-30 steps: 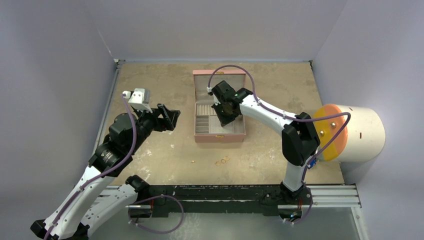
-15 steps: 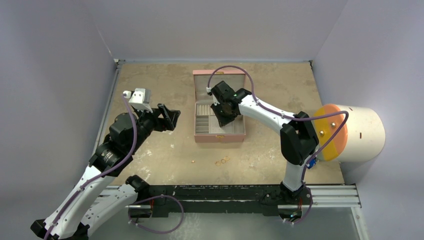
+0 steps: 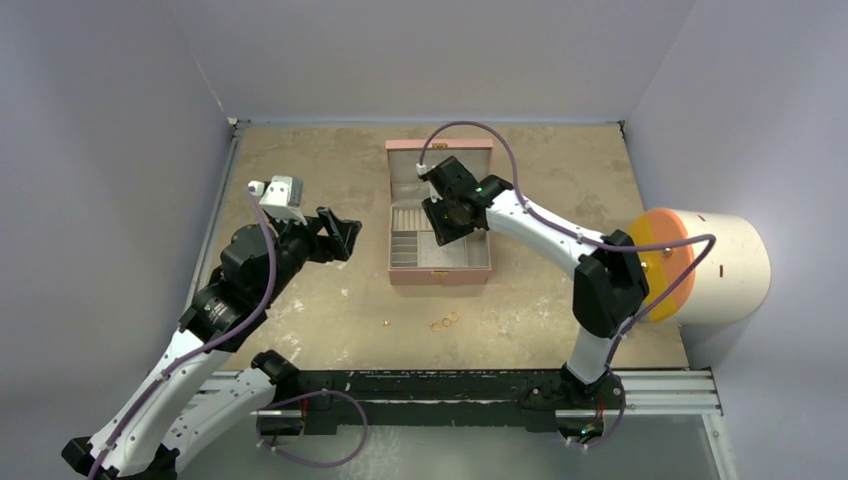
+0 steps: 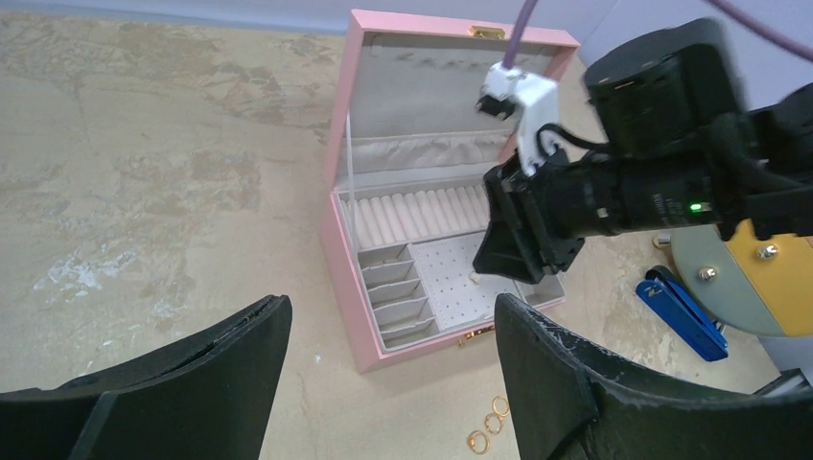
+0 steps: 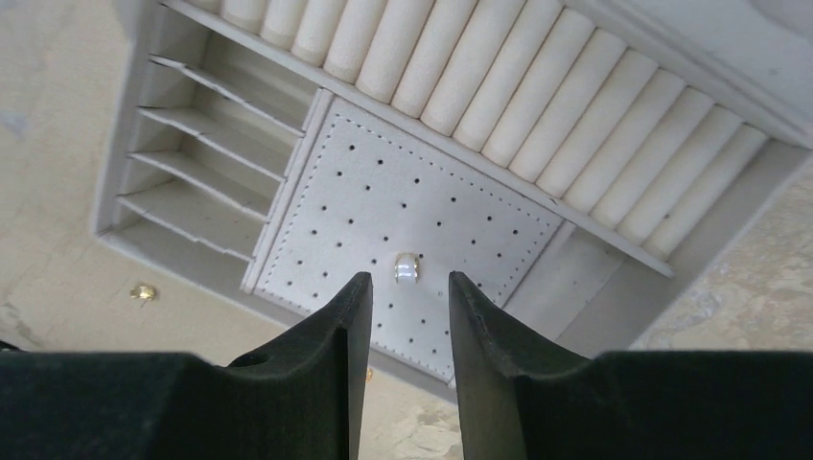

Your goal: Organize the mixed jewelry

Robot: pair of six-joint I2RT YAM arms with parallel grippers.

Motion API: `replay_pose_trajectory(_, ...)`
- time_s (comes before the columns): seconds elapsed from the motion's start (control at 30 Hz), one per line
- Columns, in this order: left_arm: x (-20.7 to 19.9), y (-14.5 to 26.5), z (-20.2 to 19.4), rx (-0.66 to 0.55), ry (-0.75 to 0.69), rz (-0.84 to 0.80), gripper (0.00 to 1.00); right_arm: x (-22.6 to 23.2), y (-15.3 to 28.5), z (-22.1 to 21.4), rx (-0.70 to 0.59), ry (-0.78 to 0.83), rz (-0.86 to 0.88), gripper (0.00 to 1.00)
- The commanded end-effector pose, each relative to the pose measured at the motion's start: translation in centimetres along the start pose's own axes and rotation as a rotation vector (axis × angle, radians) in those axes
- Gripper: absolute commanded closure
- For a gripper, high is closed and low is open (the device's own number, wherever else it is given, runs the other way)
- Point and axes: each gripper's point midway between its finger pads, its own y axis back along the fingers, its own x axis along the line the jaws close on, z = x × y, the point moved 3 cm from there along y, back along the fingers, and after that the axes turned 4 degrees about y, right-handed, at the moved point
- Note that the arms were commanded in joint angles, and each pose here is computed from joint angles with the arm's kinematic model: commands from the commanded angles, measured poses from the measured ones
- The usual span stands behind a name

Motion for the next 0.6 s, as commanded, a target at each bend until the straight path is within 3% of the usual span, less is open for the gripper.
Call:
replay_pose_trajectory(0.0, 0.1, -0.4, -0.4, 0.015, 0.013, 0.011, 0.23, -0.1, 4.7, 2.6, -0.184, -0.026, 0.01, 0.62)
replay_pose_trajectory(0.13, 0.7, -1.1, -2.6, 0.096, 0.051, 0.051, 0.23, 0.7, 7.0, 2.4, -0.282, 0.008, 0.053, 0.62)
replay_pose_trajectory(0.4, 1.3, -2.7, -10.4, 0.419, 0.142, 0.083, 0.28, 0.3, 9.2, 0.4, -0.418, -0.004, 0.08, 0.63)
replay_pose_trajectory(0.57, 0.8, -2.6, -13.3, 0.524, 0.178, 0.063, 0.31, 1.2, 10.0, -0.9, -0.48, 0.038, 0.169, 0.63)
